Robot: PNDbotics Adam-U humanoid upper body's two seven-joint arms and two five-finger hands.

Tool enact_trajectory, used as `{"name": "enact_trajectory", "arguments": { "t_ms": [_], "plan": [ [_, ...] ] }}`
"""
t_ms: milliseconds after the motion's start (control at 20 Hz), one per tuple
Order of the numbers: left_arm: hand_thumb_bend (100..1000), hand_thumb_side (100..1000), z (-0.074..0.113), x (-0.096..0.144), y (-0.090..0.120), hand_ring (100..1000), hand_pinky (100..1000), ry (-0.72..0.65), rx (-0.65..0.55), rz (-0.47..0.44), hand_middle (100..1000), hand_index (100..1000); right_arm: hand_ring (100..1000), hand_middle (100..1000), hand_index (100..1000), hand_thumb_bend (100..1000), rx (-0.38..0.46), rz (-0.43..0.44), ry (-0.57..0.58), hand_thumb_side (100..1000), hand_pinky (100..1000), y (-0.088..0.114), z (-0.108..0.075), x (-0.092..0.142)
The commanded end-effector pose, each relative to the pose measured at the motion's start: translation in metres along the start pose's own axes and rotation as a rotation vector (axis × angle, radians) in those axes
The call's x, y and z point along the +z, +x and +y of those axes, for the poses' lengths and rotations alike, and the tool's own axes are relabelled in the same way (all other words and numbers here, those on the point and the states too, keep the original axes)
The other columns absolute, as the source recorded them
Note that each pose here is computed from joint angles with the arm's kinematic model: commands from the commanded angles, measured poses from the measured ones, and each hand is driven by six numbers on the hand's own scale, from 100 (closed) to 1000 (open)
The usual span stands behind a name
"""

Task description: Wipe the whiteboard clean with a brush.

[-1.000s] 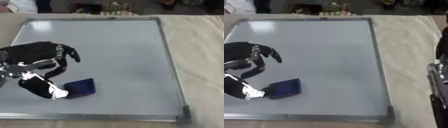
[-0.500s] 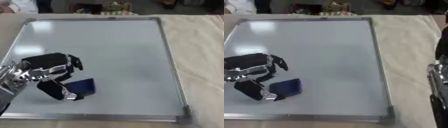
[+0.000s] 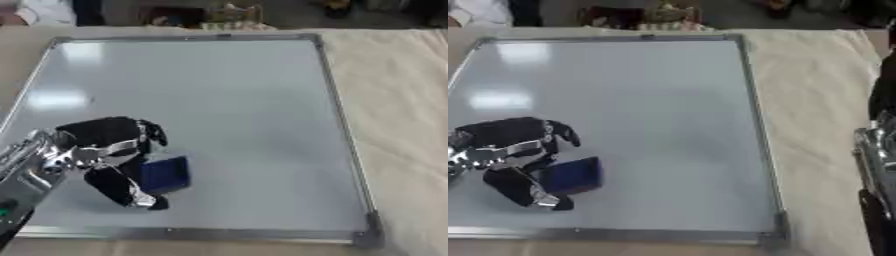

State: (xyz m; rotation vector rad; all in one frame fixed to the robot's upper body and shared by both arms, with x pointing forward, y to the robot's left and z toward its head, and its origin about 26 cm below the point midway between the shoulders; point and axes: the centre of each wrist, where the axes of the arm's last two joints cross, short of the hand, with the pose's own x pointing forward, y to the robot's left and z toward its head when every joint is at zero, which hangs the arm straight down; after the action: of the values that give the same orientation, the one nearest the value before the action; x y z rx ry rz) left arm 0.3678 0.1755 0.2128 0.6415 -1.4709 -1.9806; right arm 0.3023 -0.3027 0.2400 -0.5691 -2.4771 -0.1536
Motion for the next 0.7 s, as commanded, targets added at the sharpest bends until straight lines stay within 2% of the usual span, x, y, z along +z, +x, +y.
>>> {"name": "enact_trajectory", "arguments": {
  "t_ms": [50, 400, 700],
  "plan": [
    [538, 554, 0.002, 0.001, -0.006, 850, 771, 0.033, -0.047, 0.026, 726, 141, 876, 707, 878, 100, -0.006, -0.024, 0.003, 1000, 880, 0.005, -0.001, -0.004],
    [388, 507, -0.011, -0.005, -0.014, 791, 709, 0.022, -0.058, 0.043, 657, 125, 875, 703, 878, 100, -0.009, -0.021, 0.000, 1000, 881, 0.005, -0.001, -0.003],
    [494, 527, -0.010, -0.005, -0.011, 780, 687, 0.038, -0.068, 0.013, 643, 112, 874, 700, 879, 100, -0.010, -0.014, 0.001, 1000, 883, 0.004, -0.001, -0.002]
  ]
}}
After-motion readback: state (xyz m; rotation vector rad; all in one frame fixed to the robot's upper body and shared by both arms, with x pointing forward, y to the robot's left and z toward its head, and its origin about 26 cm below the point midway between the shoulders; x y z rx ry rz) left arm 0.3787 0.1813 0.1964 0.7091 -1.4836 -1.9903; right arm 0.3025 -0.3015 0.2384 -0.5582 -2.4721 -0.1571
